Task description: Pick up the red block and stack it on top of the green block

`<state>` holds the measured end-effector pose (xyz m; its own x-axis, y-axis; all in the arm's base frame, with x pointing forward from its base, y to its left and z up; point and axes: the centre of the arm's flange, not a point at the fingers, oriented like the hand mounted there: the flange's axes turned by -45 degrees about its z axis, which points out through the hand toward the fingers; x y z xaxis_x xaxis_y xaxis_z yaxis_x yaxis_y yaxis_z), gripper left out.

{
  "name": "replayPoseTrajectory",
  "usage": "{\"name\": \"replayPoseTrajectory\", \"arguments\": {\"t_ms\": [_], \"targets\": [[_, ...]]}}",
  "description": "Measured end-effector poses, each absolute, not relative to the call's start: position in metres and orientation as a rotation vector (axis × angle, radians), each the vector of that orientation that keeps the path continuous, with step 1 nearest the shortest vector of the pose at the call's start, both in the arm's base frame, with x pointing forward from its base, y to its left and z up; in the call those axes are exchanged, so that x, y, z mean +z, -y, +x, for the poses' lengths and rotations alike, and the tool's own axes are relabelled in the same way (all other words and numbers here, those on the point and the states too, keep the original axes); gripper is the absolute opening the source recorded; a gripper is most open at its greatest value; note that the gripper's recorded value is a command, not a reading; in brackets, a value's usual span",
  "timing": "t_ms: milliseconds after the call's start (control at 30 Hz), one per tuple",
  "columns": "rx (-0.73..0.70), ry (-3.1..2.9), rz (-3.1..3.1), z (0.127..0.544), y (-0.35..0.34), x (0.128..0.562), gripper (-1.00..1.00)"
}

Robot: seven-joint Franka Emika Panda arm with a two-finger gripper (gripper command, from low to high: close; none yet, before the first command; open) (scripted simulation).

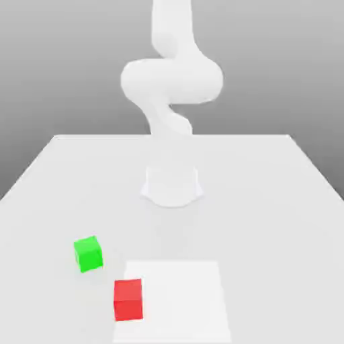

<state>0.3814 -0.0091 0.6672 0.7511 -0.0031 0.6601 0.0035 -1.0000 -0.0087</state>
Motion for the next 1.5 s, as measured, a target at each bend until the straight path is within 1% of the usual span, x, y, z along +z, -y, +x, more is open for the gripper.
{"name": "replayPoseTrajectory", "arguments": {"t_ms": [100, 200, 300, 400, 567, 733, 800, 900, 933, 1167, 1333, 1400, 1500], "targets": [[-0.958, 0.025, -2.978, 0.418, 0.02, 0.609, 0.0], [-0.817, 0.048, -3.017, 0.444, 0.029, 0.549, 0.0], [-0.675, 0.07, -3.051, 0.462, 0.038, 0.487, 0.0], [-0.532, 0.09, -3.079, 0.47, 0.047, 0.425, 0.0], [-0.291, 0.121, -3.115, 0.466, 0.062, 0.323, 0.0], [-0.047, 0.152, -3.136, 0.439, 0.078, 0.227, 0.0], [-0.012, 0.162, -3.138, 0.435, 0.079, 0.2, 0.0], [-0.002, 0.164, -3.138, 0.433, 0.079, 0.163, 0.0], [0.0, 0.164, -3.138, 0.432, 0.079, 0.152, -1.0], [0.001, 0.164, -3.138, 0.432, 0.079, 0.149, -1.0], [0.001, 0.164, -3.137, 0.432, 0.079, 0.199, -1.0], [0.003, 0.21, -3.141, 0.417, 0.099, 0.215, -1.0], [0.009, 0.296, -3.142, 0.378, 0.143, 0.231, -1.0]]}}
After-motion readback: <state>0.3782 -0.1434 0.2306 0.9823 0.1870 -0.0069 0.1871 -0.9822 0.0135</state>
